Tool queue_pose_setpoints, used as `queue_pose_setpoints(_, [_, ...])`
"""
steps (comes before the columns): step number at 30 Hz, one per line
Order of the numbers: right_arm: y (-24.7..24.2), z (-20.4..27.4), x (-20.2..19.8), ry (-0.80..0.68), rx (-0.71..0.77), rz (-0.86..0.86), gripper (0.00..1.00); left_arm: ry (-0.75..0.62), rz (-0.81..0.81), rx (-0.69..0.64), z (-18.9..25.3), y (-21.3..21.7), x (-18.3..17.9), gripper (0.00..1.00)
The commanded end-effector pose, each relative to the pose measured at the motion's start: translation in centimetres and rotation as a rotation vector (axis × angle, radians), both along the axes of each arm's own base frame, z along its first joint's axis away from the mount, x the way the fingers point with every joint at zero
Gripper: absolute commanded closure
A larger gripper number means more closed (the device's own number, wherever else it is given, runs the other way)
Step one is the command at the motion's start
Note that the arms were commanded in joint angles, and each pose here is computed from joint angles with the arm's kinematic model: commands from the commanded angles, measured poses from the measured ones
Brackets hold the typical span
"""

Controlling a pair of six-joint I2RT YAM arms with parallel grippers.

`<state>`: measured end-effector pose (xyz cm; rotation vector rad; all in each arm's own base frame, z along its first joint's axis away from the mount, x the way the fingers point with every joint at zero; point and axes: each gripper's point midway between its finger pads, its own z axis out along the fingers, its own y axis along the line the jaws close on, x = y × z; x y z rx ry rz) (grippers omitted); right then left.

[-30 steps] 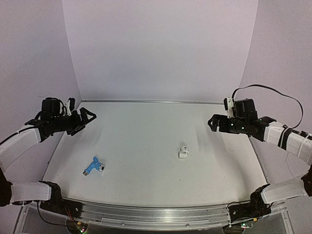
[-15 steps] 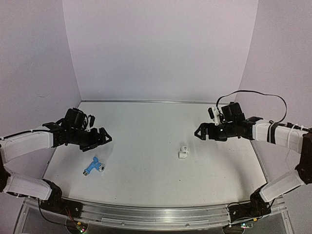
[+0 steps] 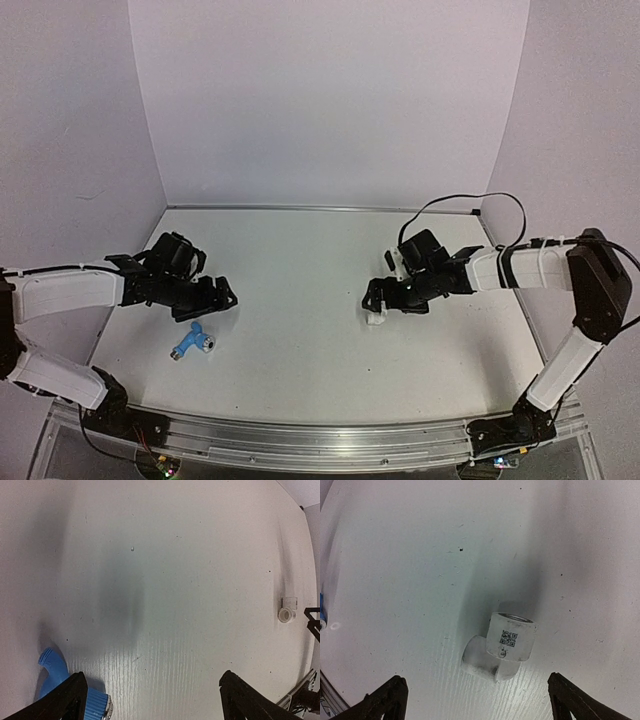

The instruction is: Install the water faucets

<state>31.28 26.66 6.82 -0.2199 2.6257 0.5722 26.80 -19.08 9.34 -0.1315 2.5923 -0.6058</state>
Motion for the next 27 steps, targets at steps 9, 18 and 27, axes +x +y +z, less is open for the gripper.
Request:
queue_pose_setpoints(9, [0.3, -0.7, 2.0, -0.003, -0.014, -0.08, 0.02, 0.017, 0.206, 0.206, -1.4, 3.9, -1.3, 0.07])
queue_pose_setpoints(18, [0.7, -0.5, 2.1, -0.007, -0.008, -0.064, 0.02, 0.123, 0.212, 0.4, -4.4, 4.7, -3.8, 0.08])
queue_pose_setpoints(27, [0.7, -0.6, 1.4, -0.004, -0.008, -0.052, 0.02, 0.196, 0.155, 0.492, -7.3, 4.0, -3.4, 0.15])
